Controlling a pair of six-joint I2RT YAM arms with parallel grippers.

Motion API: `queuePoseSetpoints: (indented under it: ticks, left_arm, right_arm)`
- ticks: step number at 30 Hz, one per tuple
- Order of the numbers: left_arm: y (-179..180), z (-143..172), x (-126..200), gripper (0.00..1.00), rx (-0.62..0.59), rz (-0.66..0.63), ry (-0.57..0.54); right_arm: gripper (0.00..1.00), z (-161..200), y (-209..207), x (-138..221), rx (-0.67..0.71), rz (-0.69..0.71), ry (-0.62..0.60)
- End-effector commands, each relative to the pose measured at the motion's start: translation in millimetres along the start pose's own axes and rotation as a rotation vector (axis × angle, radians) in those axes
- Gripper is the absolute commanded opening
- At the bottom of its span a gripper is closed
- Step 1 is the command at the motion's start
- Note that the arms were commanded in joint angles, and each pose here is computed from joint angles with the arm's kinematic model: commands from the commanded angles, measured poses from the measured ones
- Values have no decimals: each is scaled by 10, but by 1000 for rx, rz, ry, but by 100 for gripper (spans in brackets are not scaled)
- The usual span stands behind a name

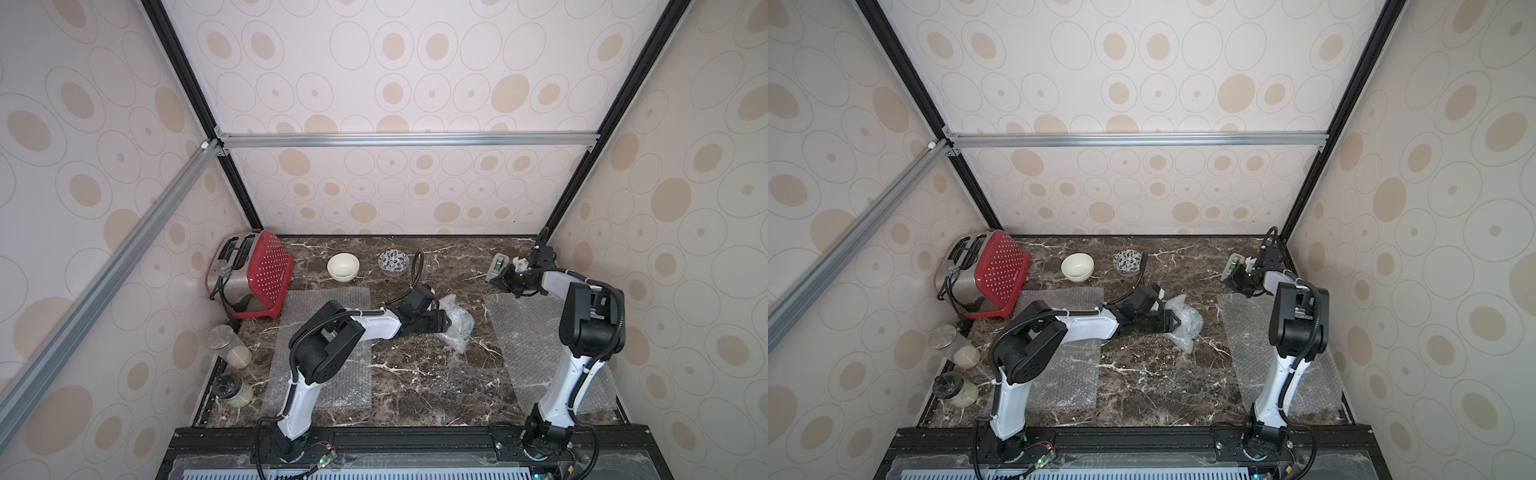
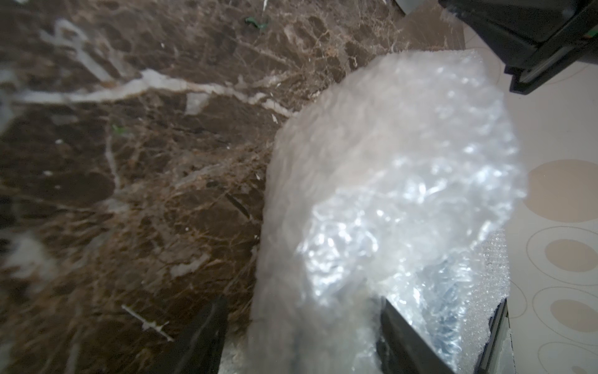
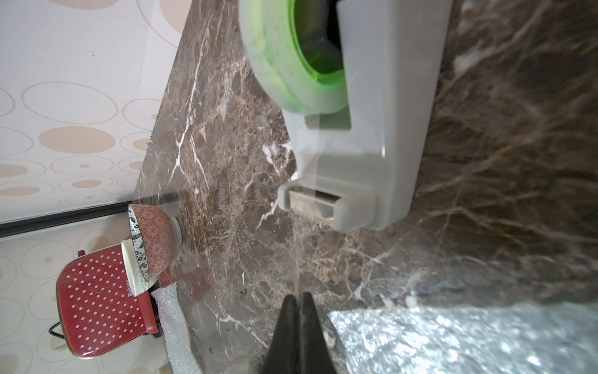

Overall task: Wrap bowls in bubble wrap
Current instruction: Tear off the tape using the Tape Cutter.

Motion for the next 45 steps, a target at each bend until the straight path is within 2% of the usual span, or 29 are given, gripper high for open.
queuePoseSetpoints:
  ticks: [1,10,18,26,32,40,45]
  left_arm:
    - [196,90,-3,69,29,-74,36]
    - [180,84,-17,68,24,-76,43]
    - [164,74,2,68,24,-73,37]
    - [184,90,-21,68,26,-71,42]
    - [175,86,6,68,25,-72,38]
    - [175,85,-5,68,25,-69,37]
    - [163,80,-9,68,22,-63,40]
  right_arm:
    - [3,69,-94,-186,-41,-20,41]
    - [3,212,-251,-341,-79,-21,73]
    - [3,294,-452,-246,-139,14,71]
    - [4,380,-590,-271,-203,-58,75]
    - [5,313,-449,-160,-170,-102,46]
    - [6,84,61,307,-57,-182,23]
    - [7,70,287,527,-12,-227,29]
Point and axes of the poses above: each gripper's point midway between its finger pads, its own x axis back along the fingers, its own y axis along the line the jaws close on, z = x × y, the point moved 6 cm from there along x, back along the fingers, and after that the axes turned 13 degrees about x, right-handed, at the moved point
